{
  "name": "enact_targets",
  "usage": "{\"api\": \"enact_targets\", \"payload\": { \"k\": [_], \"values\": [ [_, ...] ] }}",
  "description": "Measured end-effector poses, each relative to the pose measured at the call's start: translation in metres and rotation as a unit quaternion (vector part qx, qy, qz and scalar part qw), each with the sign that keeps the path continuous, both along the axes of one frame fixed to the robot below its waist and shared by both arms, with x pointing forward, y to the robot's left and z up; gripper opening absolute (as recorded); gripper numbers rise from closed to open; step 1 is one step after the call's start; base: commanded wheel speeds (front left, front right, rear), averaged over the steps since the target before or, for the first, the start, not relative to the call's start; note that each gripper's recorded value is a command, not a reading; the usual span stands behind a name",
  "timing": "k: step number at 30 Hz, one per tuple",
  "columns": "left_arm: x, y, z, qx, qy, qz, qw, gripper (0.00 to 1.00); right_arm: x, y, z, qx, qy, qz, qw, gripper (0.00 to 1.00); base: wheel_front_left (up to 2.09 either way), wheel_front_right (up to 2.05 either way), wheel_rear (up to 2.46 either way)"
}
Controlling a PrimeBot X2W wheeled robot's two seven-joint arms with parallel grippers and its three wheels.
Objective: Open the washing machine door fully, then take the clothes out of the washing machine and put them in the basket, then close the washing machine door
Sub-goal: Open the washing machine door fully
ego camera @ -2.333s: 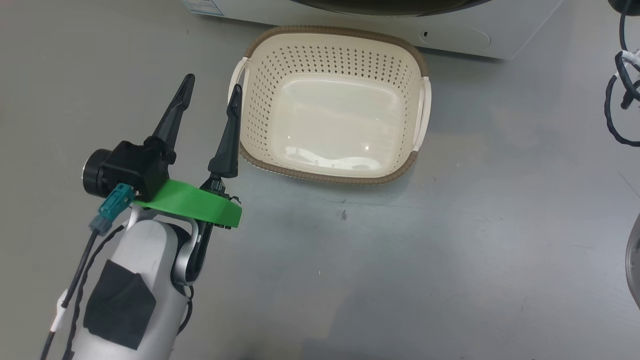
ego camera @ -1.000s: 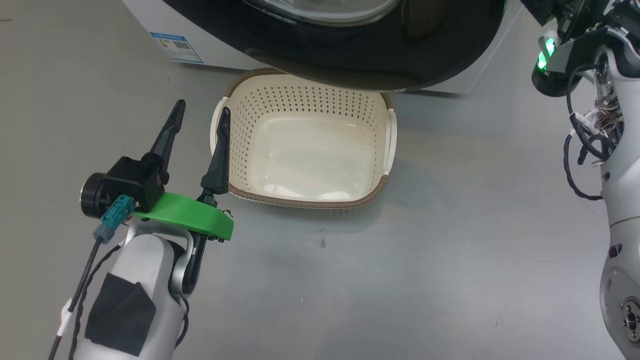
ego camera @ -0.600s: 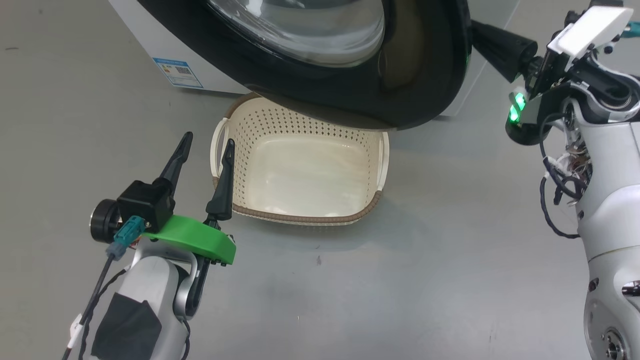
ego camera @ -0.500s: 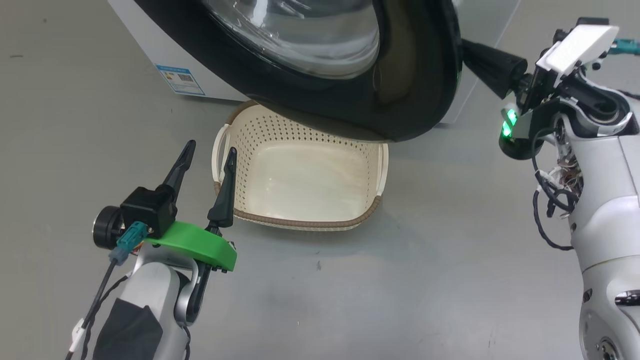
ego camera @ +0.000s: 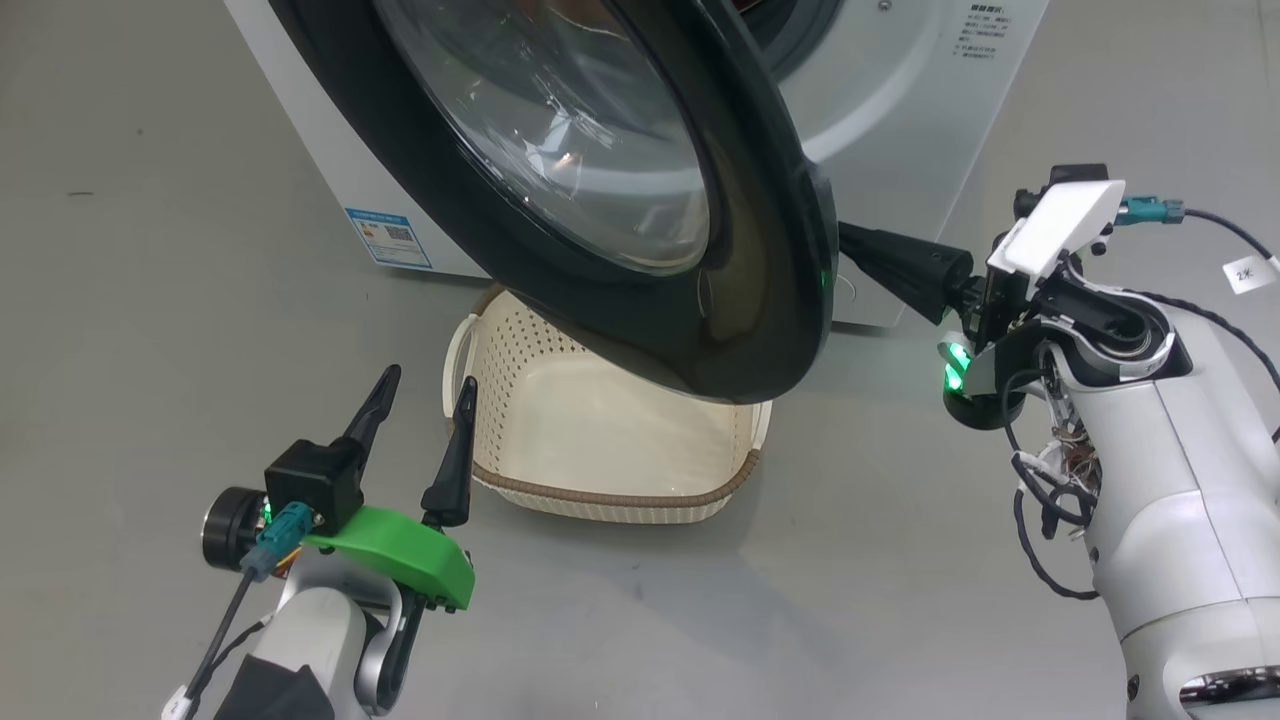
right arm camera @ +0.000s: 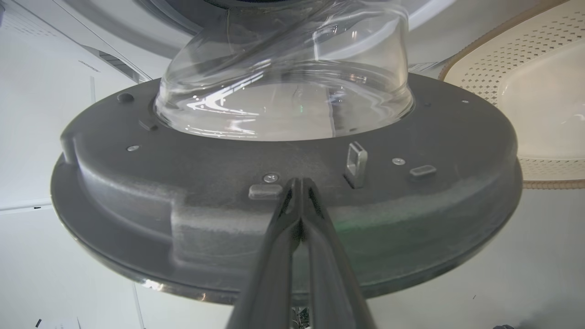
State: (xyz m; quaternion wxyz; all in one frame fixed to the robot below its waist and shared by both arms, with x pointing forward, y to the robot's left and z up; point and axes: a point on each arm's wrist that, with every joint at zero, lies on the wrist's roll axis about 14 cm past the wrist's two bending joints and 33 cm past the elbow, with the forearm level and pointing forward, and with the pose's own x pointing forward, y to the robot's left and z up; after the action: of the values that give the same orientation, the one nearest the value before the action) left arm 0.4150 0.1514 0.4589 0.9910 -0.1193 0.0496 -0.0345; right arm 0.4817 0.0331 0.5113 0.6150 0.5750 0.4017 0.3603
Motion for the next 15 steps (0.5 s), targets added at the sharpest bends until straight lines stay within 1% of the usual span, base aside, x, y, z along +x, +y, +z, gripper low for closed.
{"api": "enact_targets", "payload": {
  "k": [11,15],
  "values": [
    [-0.022,0.01,0.011,0.0,-0.011,0.017,1.0,1.0,-0.04,0.02,0.002,0.0,0.001,0.04,0.999,0.0,0.0,0.0,0.0],
    [-0.028,0.016,0.014,0.002,-0.015,0.026,1.0,1.0,-0.056,0.034,0.004,0.016,0.008,0.067,0.998,0.0,0.0,0.0,0.0]
  ]
}}
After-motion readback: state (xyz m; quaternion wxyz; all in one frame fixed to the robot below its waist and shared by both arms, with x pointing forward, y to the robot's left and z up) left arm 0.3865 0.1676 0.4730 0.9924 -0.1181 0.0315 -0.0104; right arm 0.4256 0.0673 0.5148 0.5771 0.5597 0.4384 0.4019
